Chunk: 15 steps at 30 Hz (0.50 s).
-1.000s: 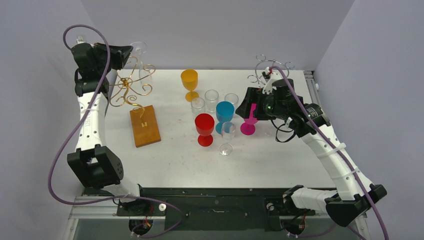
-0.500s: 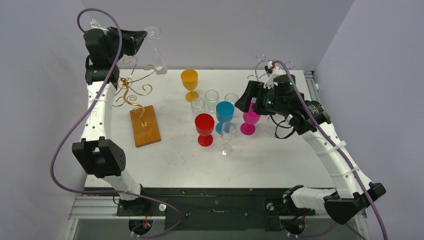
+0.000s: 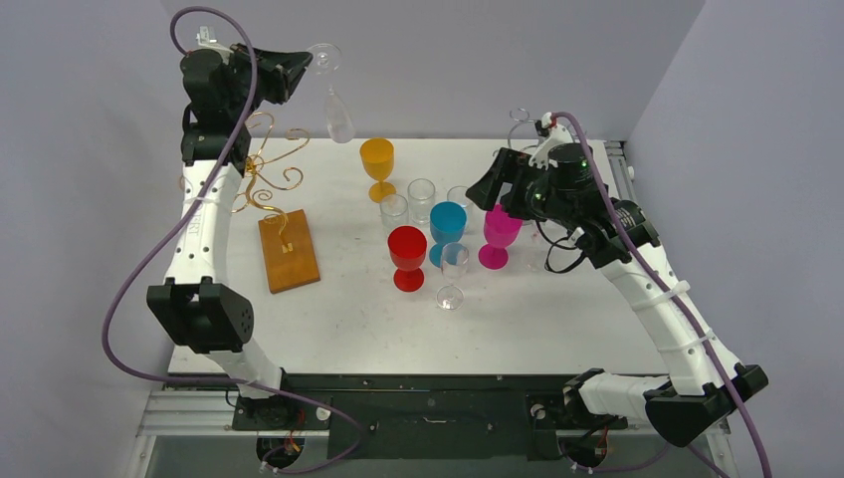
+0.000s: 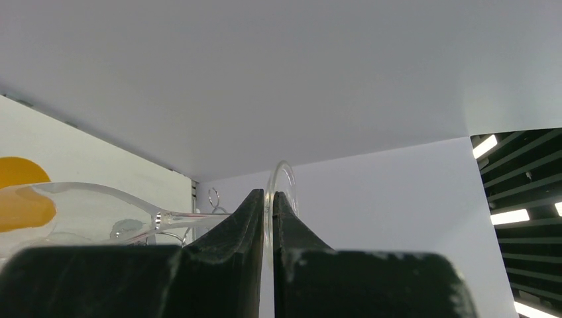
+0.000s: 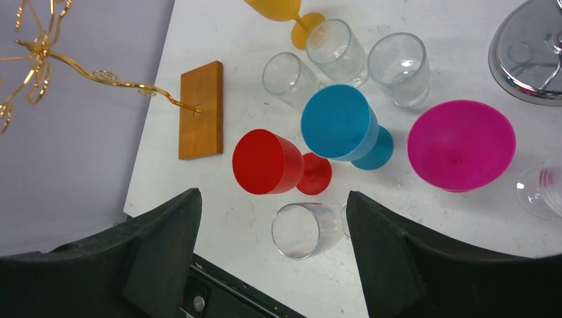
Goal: Take the wine glass off the wine glass rack
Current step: Pick up the wine glass from the wine rack.
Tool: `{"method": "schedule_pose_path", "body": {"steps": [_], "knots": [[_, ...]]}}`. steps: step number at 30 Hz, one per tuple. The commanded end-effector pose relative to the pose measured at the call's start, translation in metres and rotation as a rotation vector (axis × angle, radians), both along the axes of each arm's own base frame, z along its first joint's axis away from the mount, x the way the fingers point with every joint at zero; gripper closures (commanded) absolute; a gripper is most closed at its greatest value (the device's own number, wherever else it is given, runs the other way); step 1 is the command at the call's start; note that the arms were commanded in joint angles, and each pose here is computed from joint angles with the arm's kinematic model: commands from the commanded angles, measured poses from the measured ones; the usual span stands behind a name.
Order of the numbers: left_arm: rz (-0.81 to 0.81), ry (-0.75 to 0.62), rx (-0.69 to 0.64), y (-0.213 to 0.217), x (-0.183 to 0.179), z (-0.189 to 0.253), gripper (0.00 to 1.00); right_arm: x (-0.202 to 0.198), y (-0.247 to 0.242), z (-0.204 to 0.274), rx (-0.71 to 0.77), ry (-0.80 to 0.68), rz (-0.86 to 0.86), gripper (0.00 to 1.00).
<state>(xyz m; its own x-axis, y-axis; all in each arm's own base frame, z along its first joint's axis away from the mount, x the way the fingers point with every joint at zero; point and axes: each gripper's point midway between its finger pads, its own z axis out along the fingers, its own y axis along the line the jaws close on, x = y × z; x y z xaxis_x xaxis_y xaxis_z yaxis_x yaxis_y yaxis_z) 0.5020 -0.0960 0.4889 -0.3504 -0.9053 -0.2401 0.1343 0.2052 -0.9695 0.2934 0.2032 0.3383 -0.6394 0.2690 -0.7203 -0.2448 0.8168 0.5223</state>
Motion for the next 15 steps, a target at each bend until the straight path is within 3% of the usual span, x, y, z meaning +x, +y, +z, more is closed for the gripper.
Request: {"method": "schedule_pose_path", "body": {"steps": [1, 15], "knots": [[-0.007, -0.126, -0.032, -0.005, -0.039, 0.053, 1.0, 0.01, -0.003, 0.043, 0.102, -0.139, -0.051, 0.24], [-0.074, -0.152, -0.125, -0.038, -0.105, 0.08, 1.0, 0.002, 0.004, 0.069, 0.289, -0.244, -0.05, 0.2]]}}
